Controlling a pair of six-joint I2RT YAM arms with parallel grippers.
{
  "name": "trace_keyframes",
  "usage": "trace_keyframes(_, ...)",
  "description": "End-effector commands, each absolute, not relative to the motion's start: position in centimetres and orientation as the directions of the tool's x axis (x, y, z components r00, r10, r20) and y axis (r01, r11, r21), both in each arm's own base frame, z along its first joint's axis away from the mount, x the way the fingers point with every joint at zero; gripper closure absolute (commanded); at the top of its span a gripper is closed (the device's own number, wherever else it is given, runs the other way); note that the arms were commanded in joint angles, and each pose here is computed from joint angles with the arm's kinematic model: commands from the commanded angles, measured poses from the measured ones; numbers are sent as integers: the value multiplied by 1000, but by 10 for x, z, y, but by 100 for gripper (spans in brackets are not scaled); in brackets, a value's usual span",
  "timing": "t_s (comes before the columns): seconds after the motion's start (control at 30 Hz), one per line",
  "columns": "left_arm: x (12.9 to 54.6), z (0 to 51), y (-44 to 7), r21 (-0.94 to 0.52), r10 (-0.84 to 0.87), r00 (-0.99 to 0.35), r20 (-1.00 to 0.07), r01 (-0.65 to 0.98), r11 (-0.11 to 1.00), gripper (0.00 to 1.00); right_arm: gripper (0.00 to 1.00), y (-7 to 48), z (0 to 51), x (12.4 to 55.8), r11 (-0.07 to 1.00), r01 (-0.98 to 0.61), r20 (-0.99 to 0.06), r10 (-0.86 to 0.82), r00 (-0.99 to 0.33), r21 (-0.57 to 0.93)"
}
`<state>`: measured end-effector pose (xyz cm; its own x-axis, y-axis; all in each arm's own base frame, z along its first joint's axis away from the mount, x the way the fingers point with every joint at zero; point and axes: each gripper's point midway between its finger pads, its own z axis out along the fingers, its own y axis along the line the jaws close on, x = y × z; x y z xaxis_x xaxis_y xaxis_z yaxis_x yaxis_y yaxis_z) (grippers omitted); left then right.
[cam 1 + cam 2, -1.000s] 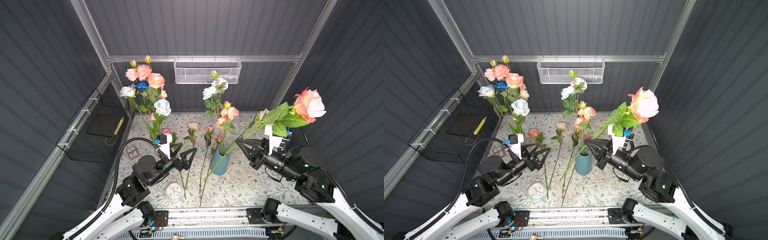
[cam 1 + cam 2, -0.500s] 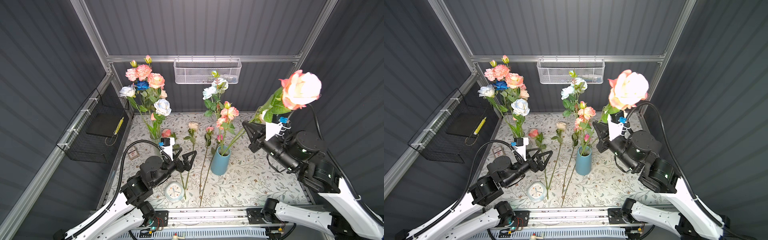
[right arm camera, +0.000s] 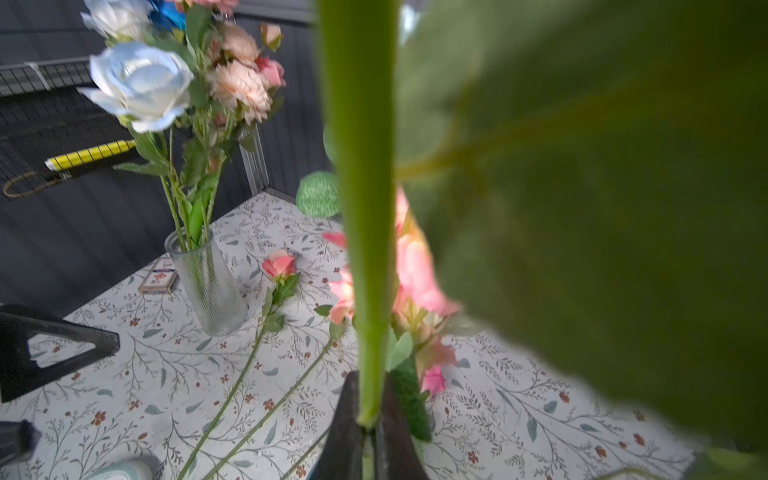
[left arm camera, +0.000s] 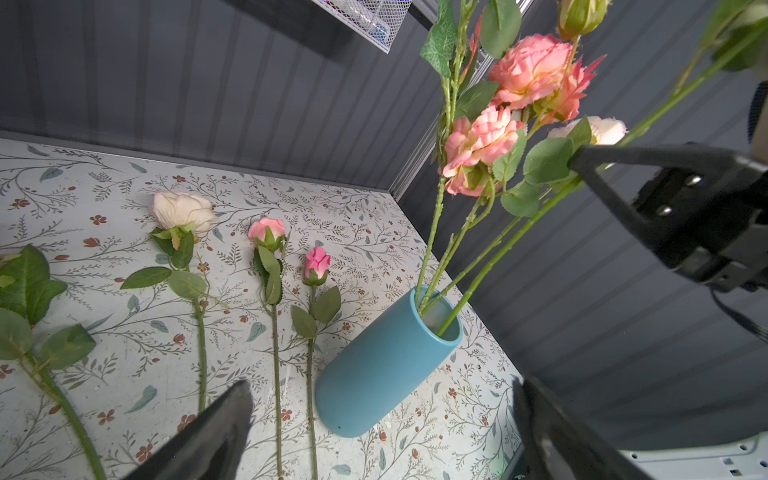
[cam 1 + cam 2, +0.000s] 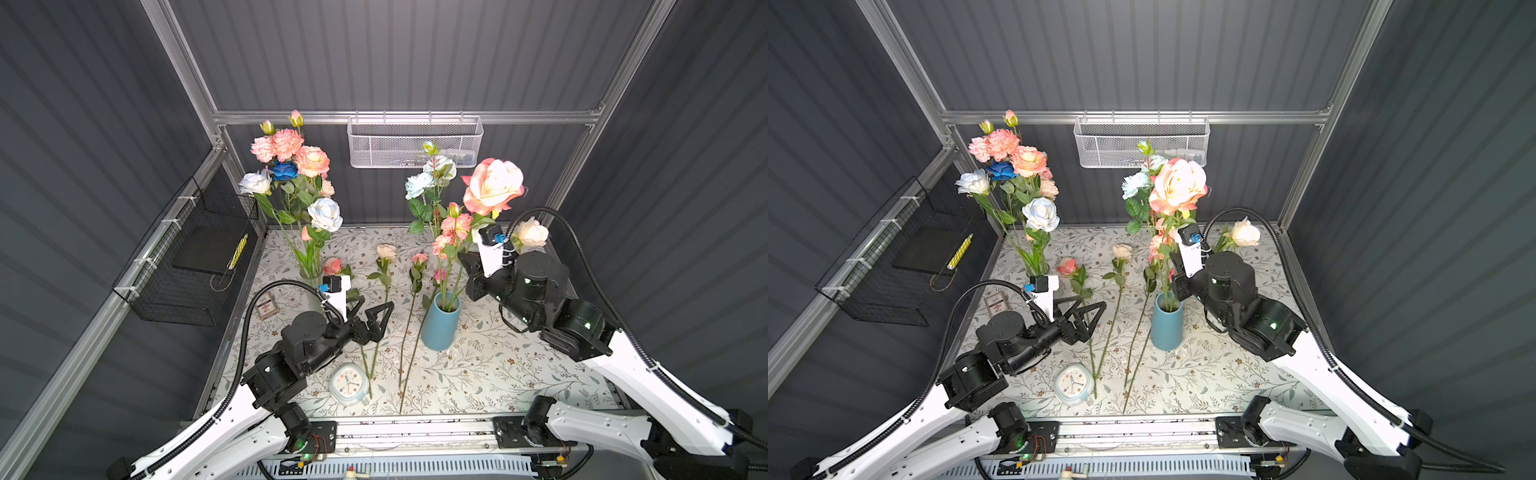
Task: Arrange the flowers into the vase
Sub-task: 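Lower the pink rose into the teal vase with the right gripper while the left withdraws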
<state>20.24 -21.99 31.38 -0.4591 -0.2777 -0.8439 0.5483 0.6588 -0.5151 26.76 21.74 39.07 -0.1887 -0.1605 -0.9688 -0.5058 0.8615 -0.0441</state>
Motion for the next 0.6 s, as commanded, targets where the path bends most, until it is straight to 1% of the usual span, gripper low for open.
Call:
trace_keyframes(0.0, 205, 307, -218, -522, -277, -476, -834, 521, 676, 0, 99, 230, 368, 268, 848, -530, -958, -129, -258, 29)
trace_keyframes(0.1, 207, 303, -219, -521, -269, -488, -830, 507, 687, 0, 92, 229, 342, 268, 858, -510, -937, -123, -326, 65)
trace_keyframes(0.13, 207, 302, -219, -519, -265, -491, -830, 504, 690, 0, 88, 228, 336, 266, 860, -504, -932, -112, -343, 82)
trace_keyframes(0.23, 209, 296, -219, -515, -254, -502, -827, 493, 701, 0, 71, 222, 325, 260, 863, -488, -922, -78, -379, 128)
trace_keyframes(0.37, 211, 291, -224, -513, -239, -519, -821, 486, 708, 0, 52, 218, 326, 247, 843, -499, -916, -19, -402, 201)
trace_keyframes(0.43, 213, 287, -225, -510, -232, -529, -816, 472, 719, 0, 45, 217, 329, 240, 827, -511, -914, 8, -406, 234)
trace_keyframes(0.57, 219, 276, -220, -500, -229, -547, -806, 419, 758, 0, 39, 214, 337, 226, 787, -541, -911, 62, -408, 296)
